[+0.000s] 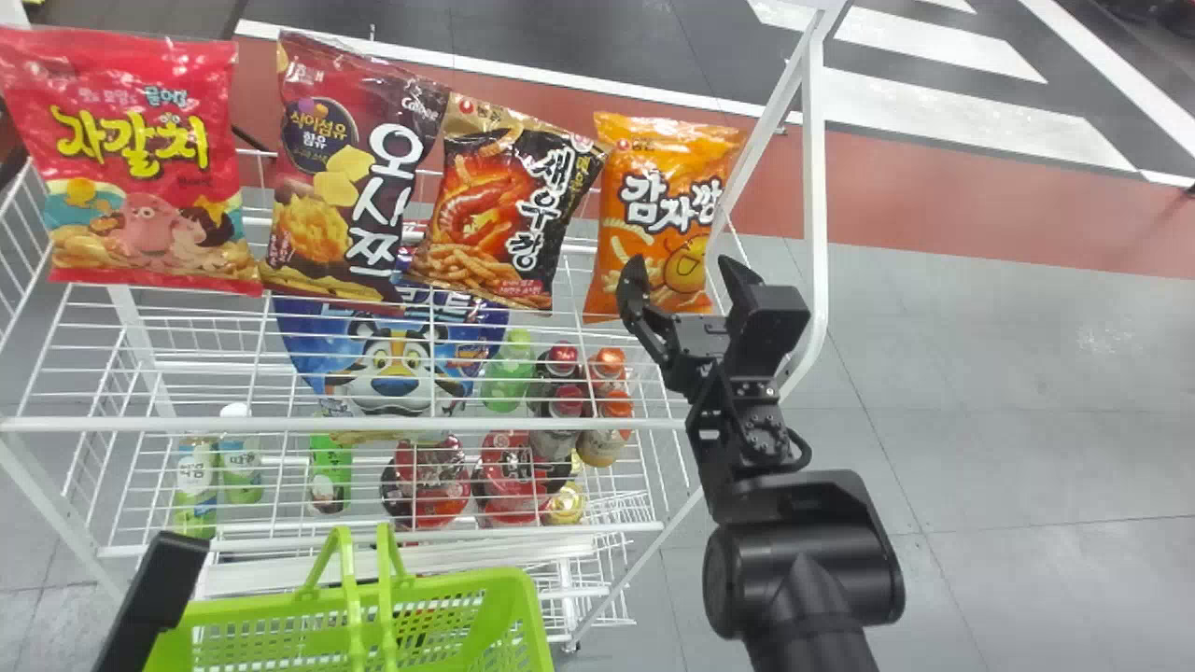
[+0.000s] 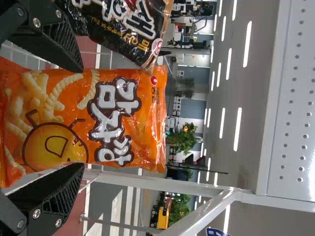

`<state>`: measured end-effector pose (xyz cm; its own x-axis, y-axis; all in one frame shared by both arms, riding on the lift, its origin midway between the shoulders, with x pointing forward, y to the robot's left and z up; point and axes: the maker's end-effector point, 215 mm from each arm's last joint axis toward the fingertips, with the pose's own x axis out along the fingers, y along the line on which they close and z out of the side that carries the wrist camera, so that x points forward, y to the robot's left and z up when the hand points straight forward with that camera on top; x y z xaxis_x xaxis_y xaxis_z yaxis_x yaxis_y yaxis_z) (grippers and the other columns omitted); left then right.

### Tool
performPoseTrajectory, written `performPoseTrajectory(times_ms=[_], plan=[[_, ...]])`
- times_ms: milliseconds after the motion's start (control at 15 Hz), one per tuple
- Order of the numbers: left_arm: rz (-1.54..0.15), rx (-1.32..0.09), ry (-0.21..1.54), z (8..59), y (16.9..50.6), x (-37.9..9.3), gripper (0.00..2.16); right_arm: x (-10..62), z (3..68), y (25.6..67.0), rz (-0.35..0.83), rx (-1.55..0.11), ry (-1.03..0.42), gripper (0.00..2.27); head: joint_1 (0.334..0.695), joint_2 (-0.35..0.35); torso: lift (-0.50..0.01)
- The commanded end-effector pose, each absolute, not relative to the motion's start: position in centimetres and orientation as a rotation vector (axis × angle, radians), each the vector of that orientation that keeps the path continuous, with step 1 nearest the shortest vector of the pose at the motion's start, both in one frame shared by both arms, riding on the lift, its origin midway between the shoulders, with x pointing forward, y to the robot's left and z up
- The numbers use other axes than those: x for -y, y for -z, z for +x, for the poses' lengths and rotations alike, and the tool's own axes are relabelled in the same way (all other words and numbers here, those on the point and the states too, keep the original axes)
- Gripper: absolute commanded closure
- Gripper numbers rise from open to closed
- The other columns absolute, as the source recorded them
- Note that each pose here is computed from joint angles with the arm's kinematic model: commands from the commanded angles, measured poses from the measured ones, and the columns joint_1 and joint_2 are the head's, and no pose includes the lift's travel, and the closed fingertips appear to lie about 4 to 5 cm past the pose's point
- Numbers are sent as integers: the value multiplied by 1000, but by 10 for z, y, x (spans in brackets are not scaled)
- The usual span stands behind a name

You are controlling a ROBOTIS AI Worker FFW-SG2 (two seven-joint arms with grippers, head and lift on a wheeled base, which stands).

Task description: Hold basket handle with left hand then pick Gamjakkang with right hand and place into basket

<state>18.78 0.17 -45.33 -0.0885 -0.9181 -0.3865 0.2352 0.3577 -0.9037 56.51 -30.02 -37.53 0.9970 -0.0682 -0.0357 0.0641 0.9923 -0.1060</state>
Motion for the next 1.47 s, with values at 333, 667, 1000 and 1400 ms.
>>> performPoseTrajectory(times_ms=[333,667,1000,1400], plan=[[-694,-1304,1097,188,457,-5,2020,314,604,378,-115,-72,72,134,695,-350,0],[-688,-1306,1093,189,458,-8,2020,322,629,384,-114,-101,64,184,695,-350,0],[-683,-1311,1083,189,461,-12,2020,319,628,407,-89,-193,28,1777,695,-350,0],[-680,-1313,1076,189,463,-13,2020,311,617,388,-103,-145,50,2044,695,-350,0]])
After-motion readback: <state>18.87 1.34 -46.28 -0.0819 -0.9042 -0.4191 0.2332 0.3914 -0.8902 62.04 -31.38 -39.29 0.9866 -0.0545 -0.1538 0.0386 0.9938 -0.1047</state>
